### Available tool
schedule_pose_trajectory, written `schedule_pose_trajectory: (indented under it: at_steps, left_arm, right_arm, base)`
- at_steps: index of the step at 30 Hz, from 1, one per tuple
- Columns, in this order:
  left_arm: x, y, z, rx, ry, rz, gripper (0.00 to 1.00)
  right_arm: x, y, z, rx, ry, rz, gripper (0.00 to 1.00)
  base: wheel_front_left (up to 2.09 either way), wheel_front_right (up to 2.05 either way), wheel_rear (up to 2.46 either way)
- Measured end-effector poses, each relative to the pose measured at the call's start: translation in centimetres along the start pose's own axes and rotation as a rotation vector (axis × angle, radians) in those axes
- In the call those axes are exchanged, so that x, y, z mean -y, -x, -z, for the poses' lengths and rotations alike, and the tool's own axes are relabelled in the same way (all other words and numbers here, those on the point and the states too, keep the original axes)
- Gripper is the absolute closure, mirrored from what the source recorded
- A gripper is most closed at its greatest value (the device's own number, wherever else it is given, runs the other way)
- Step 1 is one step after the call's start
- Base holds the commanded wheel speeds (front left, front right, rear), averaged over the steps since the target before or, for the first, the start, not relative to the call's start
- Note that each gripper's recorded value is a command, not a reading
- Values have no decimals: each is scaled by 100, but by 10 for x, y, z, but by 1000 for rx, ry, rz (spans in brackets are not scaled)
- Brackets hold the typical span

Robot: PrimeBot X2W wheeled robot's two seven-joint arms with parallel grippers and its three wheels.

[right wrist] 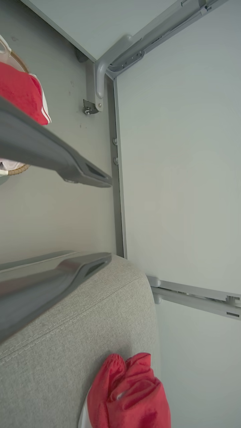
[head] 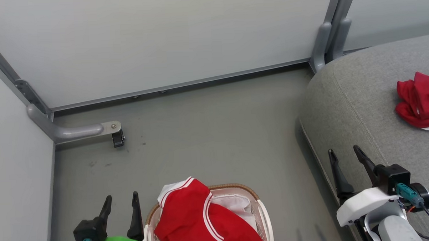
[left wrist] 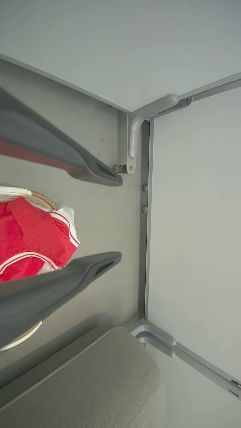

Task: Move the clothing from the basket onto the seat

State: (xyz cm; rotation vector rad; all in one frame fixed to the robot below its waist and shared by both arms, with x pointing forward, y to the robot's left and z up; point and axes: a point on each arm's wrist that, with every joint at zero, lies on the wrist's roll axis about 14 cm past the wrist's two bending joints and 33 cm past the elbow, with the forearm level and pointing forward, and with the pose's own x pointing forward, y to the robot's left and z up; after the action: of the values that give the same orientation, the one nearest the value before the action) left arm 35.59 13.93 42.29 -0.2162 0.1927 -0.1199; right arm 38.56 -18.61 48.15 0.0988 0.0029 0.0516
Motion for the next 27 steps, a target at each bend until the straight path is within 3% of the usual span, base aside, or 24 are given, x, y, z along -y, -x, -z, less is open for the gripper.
schedule_pose_trajectory:
  at_steps: [10,18,27]
  left_arm:
    - [33,-42,38,-134,9,119,0]
    - [45,-74,111,-367,8,178,0]
    - [36,-87,193,-619,-76,180,0]
  right_arm:
    - [-3,-39,4,-2,-5,-21,0]
    - [5,-74,30,-43,-44,-1,0]
    - [18,-88,78,-144,-39,26,0]
  base:
    - [0,0,0]
    - [0,0,0]
    - [0,0,0]
